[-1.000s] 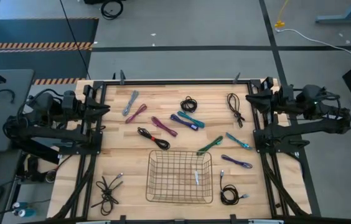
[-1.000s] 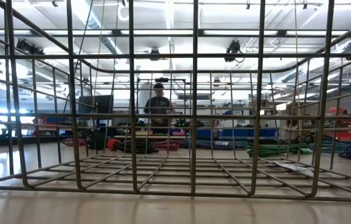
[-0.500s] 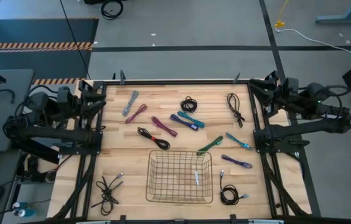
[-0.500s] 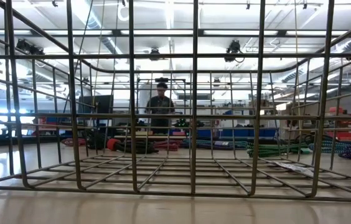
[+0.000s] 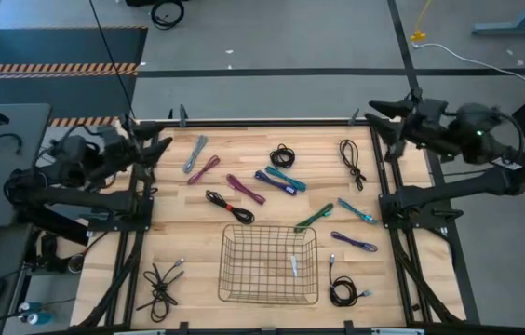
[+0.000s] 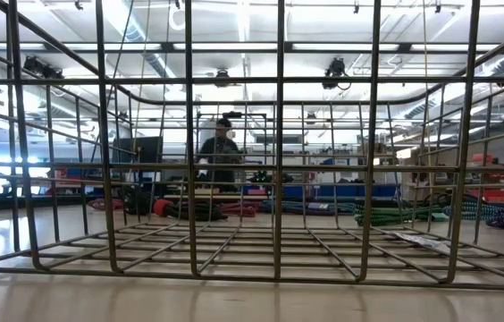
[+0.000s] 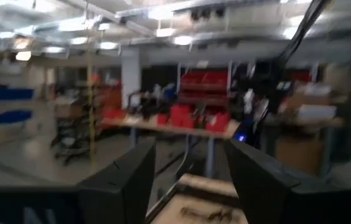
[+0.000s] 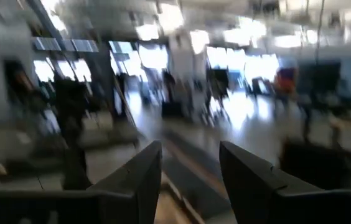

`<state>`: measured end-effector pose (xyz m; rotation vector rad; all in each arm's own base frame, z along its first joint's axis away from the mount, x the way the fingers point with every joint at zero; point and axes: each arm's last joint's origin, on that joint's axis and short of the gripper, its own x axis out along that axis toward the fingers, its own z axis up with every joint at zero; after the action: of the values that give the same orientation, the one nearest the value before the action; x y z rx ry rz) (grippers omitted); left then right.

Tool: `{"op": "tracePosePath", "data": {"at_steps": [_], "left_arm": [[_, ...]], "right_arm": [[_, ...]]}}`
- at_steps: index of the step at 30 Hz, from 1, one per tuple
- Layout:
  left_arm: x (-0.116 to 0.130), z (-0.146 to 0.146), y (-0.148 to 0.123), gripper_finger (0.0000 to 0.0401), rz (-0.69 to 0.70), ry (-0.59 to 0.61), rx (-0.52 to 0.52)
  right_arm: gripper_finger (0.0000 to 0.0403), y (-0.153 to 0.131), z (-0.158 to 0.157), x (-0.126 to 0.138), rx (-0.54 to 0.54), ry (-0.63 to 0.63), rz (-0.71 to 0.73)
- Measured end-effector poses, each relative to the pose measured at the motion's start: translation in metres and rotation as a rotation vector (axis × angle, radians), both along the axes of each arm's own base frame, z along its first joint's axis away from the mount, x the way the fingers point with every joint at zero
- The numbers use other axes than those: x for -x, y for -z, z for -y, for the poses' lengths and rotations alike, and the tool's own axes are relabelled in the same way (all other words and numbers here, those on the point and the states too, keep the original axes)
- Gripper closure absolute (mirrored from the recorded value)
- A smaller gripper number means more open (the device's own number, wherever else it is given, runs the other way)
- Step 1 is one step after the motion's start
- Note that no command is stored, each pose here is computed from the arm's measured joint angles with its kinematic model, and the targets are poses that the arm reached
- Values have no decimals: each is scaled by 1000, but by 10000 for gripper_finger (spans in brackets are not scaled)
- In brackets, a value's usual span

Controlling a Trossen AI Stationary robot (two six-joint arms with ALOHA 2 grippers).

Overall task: Pick and place USB-C Cables
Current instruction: Put the black charger cable into the wire basket

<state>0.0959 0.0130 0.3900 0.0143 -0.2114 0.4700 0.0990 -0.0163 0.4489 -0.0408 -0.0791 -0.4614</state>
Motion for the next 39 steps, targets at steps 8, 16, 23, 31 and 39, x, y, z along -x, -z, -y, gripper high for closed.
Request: {"op": "tracePosePath", "data": {"at_steps": [8,16,23,31,39], "left_arm": [[-25,-4,3,196,-190,-160,73],[-36,-4,-2,184,-197,-168,69],[-36,-5,-2,183,-182,-170,87],[-36,-5,-2,183,-181,-171,88],[-36,-5,-2,183,-178,-170,93]], "right_arm": [[235,7,10,-24,-246,202,-505],[236,58,16,-46,-456,392,-969],[235,98,22,-68,-531,422,-1083],[234,150,35,-73,-666,428,-1167],[231,199,52,-65,-800,393,-1246]]}}
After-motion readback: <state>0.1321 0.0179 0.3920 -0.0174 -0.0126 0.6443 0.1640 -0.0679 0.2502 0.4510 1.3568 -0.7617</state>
